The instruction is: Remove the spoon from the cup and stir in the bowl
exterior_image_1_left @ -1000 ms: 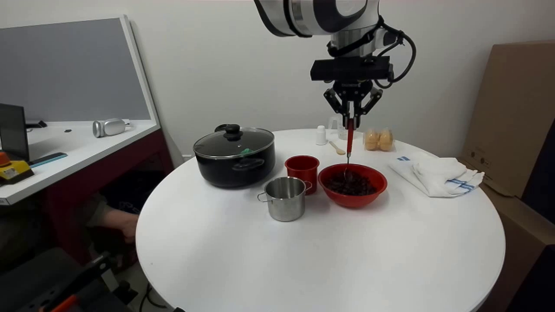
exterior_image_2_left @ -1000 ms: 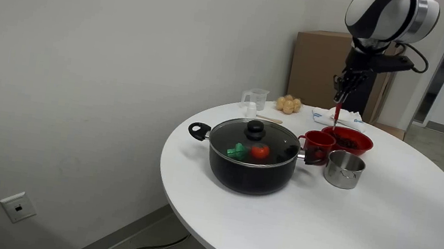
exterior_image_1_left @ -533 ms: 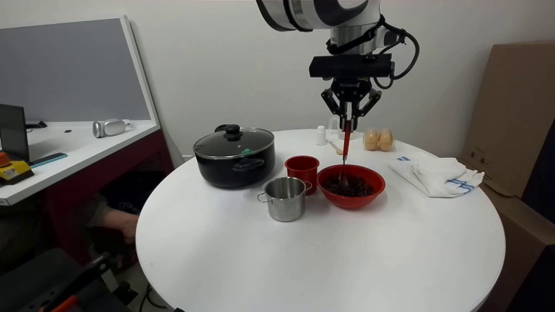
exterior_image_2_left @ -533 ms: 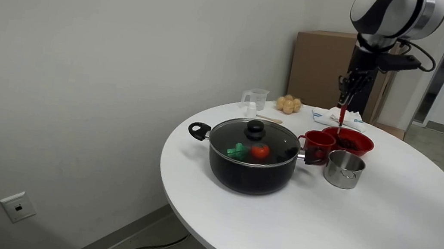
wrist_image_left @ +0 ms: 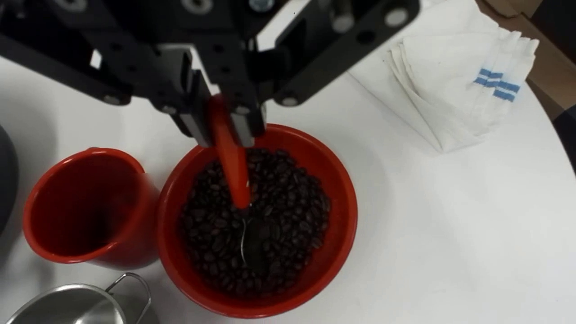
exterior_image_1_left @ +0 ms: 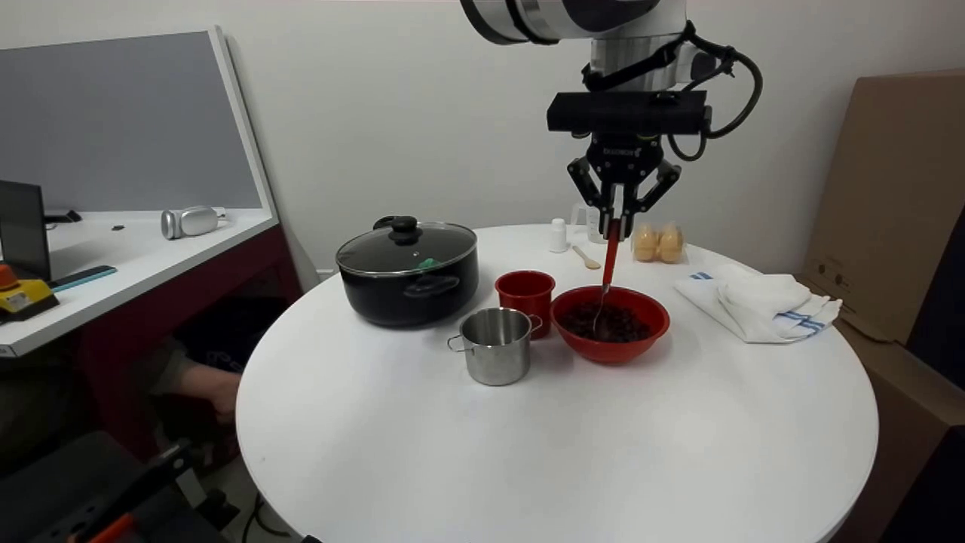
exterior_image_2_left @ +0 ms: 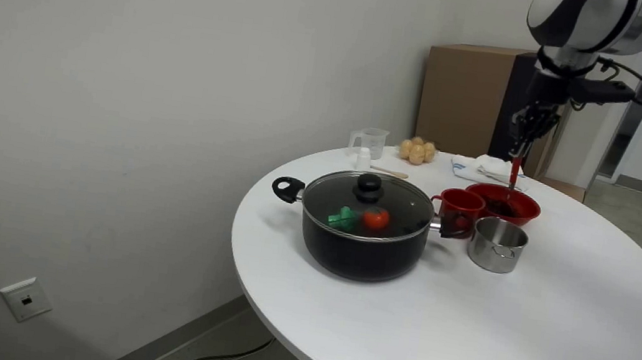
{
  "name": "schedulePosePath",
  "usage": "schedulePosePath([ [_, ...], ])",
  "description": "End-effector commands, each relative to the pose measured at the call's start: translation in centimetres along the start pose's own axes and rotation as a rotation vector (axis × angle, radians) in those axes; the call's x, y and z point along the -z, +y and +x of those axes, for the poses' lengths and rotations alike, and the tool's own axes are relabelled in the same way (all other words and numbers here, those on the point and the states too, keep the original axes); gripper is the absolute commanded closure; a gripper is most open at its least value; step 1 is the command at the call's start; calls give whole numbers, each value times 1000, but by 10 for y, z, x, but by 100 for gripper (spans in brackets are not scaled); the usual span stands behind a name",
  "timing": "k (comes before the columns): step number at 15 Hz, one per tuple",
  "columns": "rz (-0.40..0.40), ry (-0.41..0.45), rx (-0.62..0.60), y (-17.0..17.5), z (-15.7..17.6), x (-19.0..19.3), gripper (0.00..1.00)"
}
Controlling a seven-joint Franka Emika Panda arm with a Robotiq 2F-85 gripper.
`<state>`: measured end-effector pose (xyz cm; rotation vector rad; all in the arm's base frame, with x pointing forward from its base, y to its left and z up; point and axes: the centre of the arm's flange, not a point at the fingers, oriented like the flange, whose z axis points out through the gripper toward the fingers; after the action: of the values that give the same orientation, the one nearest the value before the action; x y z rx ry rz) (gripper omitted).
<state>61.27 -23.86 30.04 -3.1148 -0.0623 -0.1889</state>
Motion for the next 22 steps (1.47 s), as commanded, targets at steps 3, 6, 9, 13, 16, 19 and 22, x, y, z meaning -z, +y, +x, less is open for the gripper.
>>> schedulePosePath([
  [3, 37, 26, 39, -28, 5, 12, 96],
  [6, 47, 28, 67, -46, 12, 9, 96],
  [9, 51, 24, 89, -58, 17, 4, 96],
  [13, 50, 28, 90, -58, 21, 6, 96],
  [16, 54, 37, 77, -45, 20, 11, 96],
  [19, 56, 45, 70, -30, 17, 14, 96],
  [22, 56, 52, 88, -15, 11, 18, 96],
])
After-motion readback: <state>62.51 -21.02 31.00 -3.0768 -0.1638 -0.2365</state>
